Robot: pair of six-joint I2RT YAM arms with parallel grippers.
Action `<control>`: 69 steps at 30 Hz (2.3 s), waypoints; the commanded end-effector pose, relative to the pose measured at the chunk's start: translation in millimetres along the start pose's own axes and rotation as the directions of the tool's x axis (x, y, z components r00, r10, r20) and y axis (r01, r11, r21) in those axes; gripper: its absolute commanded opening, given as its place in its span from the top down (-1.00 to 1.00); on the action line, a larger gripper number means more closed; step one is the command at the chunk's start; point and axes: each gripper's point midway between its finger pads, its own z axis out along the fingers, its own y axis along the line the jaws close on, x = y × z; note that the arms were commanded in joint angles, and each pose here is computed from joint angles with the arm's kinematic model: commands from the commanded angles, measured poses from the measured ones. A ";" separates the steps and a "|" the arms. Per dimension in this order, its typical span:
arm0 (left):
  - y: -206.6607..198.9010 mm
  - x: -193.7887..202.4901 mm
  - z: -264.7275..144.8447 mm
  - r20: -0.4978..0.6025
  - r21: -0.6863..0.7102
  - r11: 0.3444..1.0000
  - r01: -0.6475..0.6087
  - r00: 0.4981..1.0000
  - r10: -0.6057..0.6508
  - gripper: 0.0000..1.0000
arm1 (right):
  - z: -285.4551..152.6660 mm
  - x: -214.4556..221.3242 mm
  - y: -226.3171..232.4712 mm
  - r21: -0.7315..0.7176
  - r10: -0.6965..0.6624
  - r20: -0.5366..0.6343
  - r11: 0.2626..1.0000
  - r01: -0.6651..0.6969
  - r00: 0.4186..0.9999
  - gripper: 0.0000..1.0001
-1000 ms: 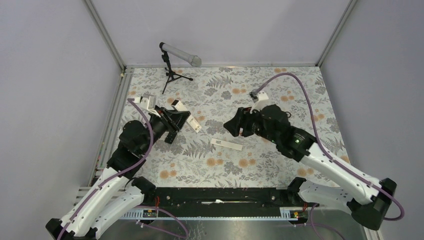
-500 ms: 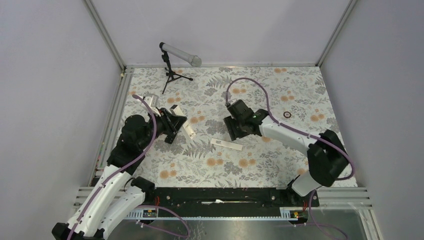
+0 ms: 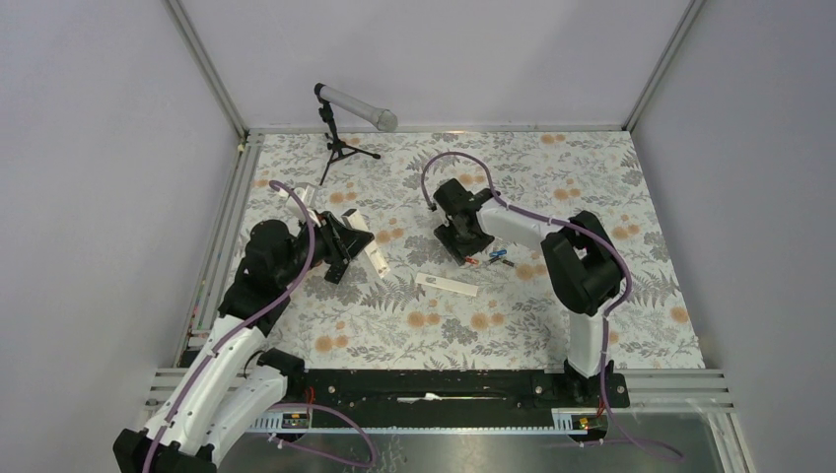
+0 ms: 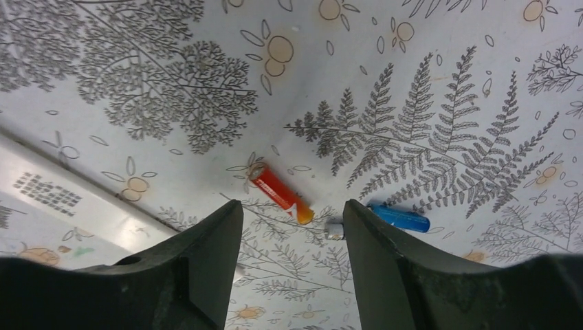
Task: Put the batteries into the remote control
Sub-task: Pick up the battery from the center of the board.
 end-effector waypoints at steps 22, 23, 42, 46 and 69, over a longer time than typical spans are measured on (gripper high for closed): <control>-10.4 -18.1 0.9 0.061 0.104 0.994 0.015 0.998 -0.022 1.00 | 18.3 14.7 -1.2 -0.143 -0.007 -0.126 0.990 -0.011 0.992 0.10; -10.4 -18.6 0.8 0.062 0.104 0.994 0.015 0.998 -0.021 1.00 | 19.0 13.7 -0.4 -0.141 0.012 -0.127 0.990 -0.030 0.992 0.20; -55.3 -25.1 -17.7 0.104 0.332 0.939 -0.095 0.993 0.064 1.00 | 32.0 1.7 0.0 -0.107 0.093 -0.110 0.989 -0.104 0.990 0.11; -56.8 -24.9 -18.5 0.103 0.338 0.936 -0.096 0.993 0.065 1.00 | 37.4 5.3 -3.9 -0.075 0.076 -0.122 0.993 -0.086 0.990 0.09; -57.3 -28.3 -21.2 0.127 0.330 0.938 -0.108 0.990 0.070 1.00 | 39.2 -5.2 5.6 -0.081 0.074 -0.057 0.994 -0.078 0.996 0.70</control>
